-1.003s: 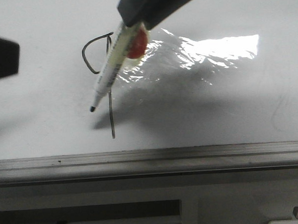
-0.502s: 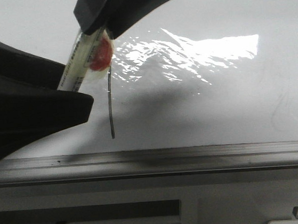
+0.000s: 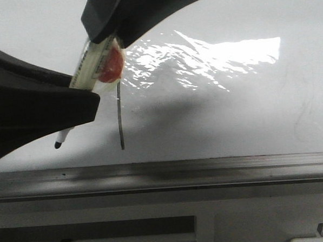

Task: Write number 9 on whiteboard

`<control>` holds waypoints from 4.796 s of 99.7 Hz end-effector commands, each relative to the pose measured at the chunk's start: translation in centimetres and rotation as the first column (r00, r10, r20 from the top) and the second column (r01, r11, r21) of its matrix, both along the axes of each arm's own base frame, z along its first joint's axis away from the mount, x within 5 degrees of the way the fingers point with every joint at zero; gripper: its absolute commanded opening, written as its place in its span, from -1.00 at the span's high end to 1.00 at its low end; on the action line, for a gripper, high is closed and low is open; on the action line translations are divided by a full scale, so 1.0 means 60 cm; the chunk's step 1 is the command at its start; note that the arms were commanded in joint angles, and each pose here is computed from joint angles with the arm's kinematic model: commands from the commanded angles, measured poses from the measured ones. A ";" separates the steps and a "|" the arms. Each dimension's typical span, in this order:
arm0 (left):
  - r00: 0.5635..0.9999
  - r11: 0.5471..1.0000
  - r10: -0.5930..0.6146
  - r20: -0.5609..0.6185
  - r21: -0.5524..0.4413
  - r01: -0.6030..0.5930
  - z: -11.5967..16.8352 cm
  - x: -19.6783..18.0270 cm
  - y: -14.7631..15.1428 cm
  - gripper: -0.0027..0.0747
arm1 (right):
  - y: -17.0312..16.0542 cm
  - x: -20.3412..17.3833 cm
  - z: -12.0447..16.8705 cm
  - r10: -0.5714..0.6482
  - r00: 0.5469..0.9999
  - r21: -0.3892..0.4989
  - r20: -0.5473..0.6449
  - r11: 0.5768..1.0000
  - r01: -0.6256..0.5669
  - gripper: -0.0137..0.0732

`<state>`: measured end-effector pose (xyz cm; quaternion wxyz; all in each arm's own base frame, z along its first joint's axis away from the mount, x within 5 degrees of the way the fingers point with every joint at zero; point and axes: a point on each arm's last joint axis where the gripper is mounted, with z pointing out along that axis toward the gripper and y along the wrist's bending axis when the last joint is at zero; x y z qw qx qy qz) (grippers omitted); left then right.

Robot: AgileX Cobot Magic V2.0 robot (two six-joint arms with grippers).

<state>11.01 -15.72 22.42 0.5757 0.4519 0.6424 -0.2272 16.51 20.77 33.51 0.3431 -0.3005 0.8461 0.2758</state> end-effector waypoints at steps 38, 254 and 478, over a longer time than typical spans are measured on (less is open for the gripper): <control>0.987 0.967 0.076 -0.139 -0.230 -0.107 0.029 0.011 -0.003 0.98 | -0.002 0.000 0.031 -0.016 0.998 0.081 0.059 0.997 0.011 -0.28; 0.938 0.710 0.223 -0.266 -0.614 -0.343 0.058 -0.061 0.160 0.98 | -0.166 -0.119 -0.069 -0.125 0.809 0.292 0.574 0.954 -0.060 0.83; 0.911 0.789 0.412 -0.015 -0.495 -0.364 0.000 -0.073 0.194 0.98 | -0.226 -0.171 -0.141 -0.151 0.787 0.331 0.598 0.941 -0.072 0.83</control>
